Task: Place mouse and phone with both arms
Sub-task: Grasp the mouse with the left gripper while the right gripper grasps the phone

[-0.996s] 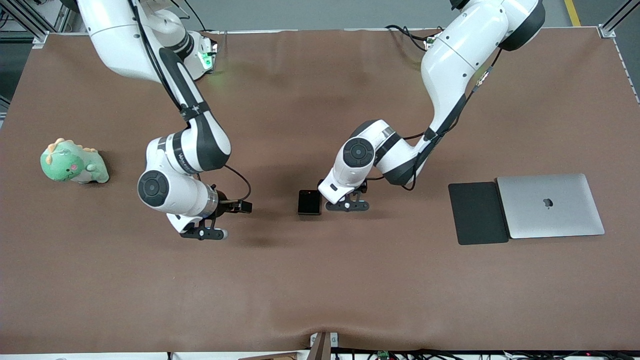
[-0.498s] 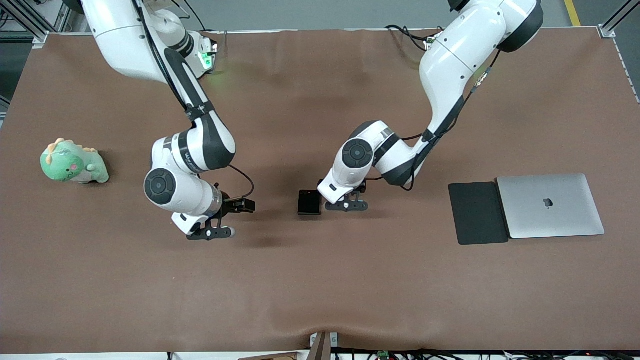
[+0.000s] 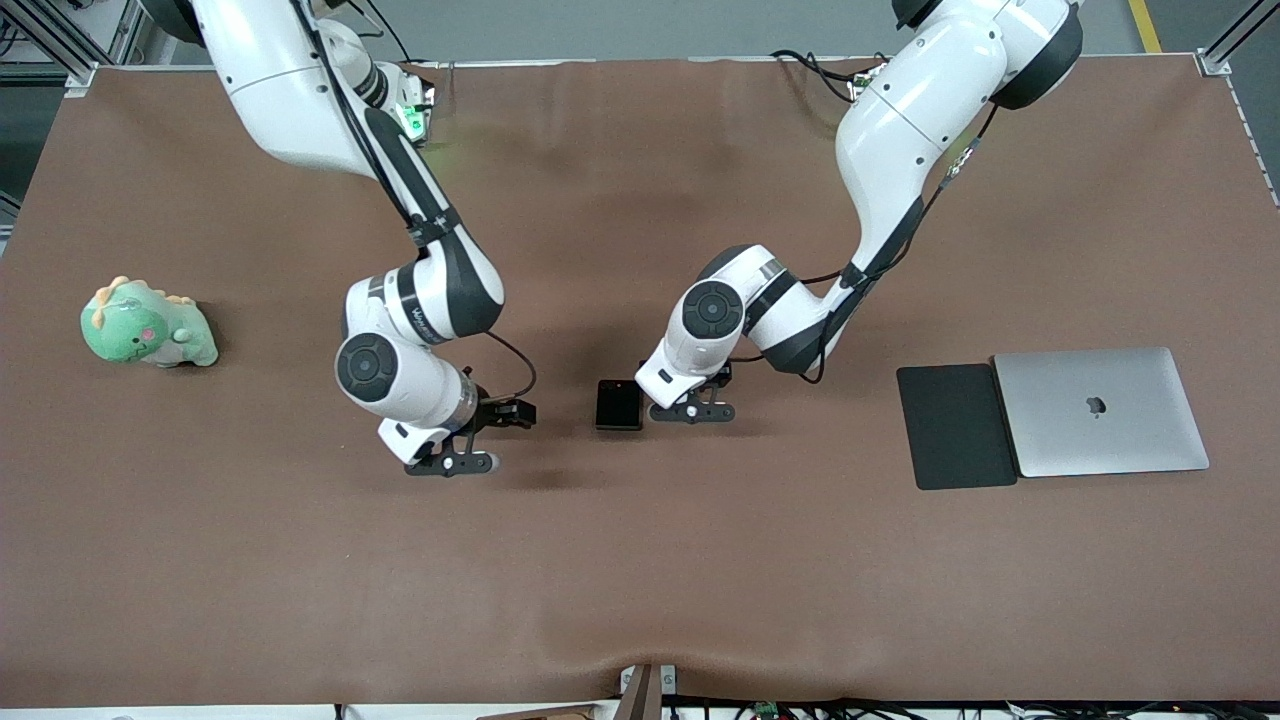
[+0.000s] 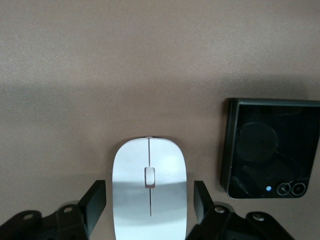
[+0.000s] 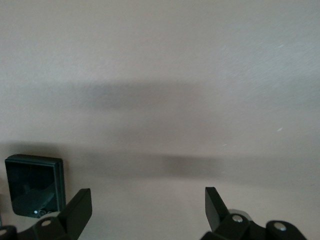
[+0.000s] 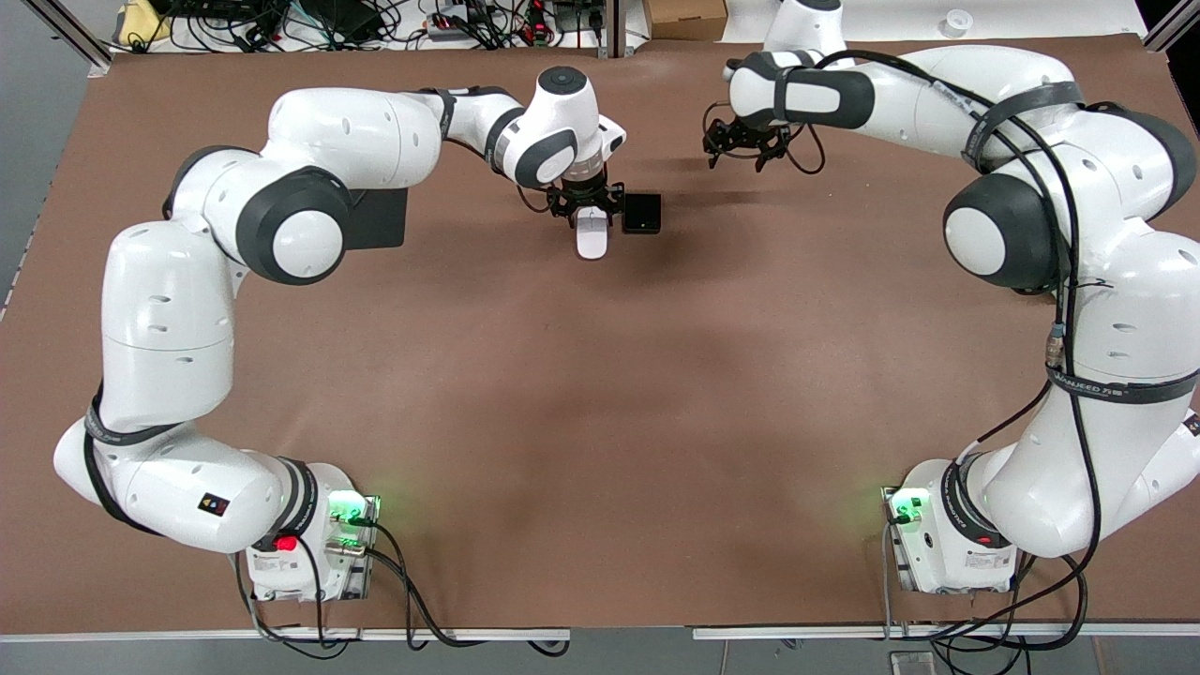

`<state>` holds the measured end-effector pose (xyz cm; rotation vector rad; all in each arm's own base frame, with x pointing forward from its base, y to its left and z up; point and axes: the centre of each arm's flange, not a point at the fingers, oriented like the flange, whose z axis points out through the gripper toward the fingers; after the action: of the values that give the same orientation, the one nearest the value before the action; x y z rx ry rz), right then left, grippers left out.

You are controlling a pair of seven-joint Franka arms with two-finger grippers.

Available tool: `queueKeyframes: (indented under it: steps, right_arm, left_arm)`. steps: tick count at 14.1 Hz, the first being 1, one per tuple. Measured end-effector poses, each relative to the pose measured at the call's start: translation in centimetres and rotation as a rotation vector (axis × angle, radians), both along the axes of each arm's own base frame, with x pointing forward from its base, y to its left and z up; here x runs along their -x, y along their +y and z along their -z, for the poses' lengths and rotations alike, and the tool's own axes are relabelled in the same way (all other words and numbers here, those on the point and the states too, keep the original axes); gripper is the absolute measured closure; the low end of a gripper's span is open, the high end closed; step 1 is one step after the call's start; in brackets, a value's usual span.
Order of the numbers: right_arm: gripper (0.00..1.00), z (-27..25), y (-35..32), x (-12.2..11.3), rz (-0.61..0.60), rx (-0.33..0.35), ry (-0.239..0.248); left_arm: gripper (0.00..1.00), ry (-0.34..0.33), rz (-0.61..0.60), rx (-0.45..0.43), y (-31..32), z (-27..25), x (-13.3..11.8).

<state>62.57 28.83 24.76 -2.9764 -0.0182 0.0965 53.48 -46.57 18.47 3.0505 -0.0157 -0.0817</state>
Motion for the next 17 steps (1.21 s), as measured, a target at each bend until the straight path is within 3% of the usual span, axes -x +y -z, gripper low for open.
queueKeyframes:
  steps: [6,8,12,17]
  right_arm:
    - [0.00,0.0,2.7,0.5,-0.014,-0.005,-0.020]
    - [0.00,0.4,3.4,0.3,-0.013,-0.008,-0.040]
    - [0.00,1.8,3.9,0.2,0.053,0.000,-0.027]
    - [0.00,2.5,7.1,0.7,0.053,-0.002,-0.034]
  left_arm:
    - [0.24,0.007,0.009,-0.003,-0.6,0.5,0.7]
    - [0.39,0.005,0.008,-0.003,-0.6,0.4,0.6]
    - [0.40,-0.004,0.005,0.003,-0.6,0.0,0.2]
    - [0.40,-0.052,-0.020,0.023,0.3,-3.1,-2.0]
